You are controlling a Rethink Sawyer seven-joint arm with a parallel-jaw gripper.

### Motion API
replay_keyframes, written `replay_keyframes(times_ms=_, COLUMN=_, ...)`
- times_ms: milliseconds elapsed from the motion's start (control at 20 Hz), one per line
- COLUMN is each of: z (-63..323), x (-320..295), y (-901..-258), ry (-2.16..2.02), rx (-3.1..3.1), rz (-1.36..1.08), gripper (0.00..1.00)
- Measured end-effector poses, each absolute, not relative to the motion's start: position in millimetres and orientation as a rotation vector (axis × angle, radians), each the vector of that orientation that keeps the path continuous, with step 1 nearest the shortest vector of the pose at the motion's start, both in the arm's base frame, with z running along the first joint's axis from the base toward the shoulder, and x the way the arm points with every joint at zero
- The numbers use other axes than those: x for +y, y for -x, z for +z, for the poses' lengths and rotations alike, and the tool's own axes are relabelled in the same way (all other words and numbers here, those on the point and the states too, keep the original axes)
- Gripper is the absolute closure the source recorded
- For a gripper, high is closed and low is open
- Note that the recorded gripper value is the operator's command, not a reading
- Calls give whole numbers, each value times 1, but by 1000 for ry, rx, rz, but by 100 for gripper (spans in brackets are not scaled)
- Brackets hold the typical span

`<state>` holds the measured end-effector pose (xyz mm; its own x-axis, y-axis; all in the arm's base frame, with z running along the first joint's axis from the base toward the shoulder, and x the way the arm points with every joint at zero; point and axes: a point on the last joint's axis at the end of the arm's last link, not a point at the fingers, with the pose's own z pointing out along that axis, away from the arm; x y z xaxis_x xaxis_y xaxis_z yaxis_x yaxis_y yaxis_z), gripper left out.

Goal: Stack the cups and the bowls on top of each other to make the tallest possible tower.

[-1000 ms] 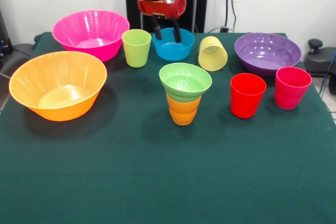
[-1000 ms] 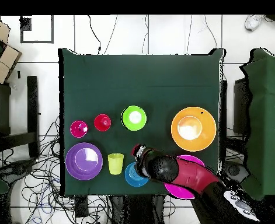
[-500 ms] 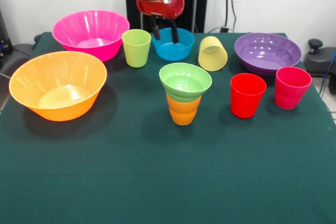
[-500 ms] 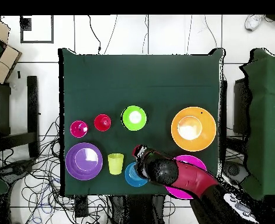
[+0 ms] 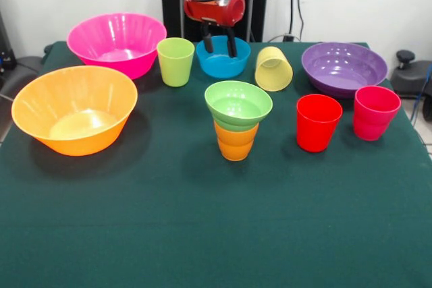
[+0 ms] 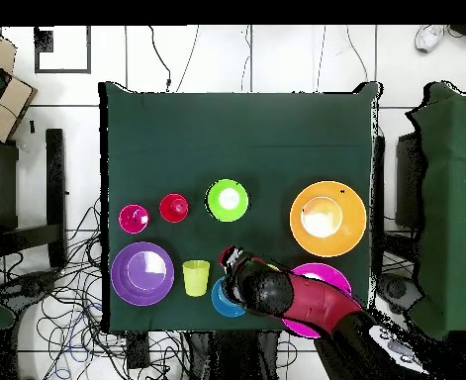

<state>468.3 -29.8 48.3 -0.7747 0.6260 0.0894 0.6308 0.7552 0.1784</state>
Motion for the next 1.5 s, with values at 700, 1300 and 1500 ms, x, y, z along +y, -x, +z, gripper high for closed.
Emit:
replay_keyframes(times_ms=700, z=45, x=-31, y=-466, ry=1072, rx=-2935, rz=-282, gripper=0)
replay_keyframes(times_ms=1300, z=25, x=-20, y=-453, ry=1069, rx=-2911, rz=-285, gripper=0)
replay_keyframes(times_ms=1500, z=22, x=-14, y=-452, ry=1058, rx=-2917, rz=-289, gripper=0)
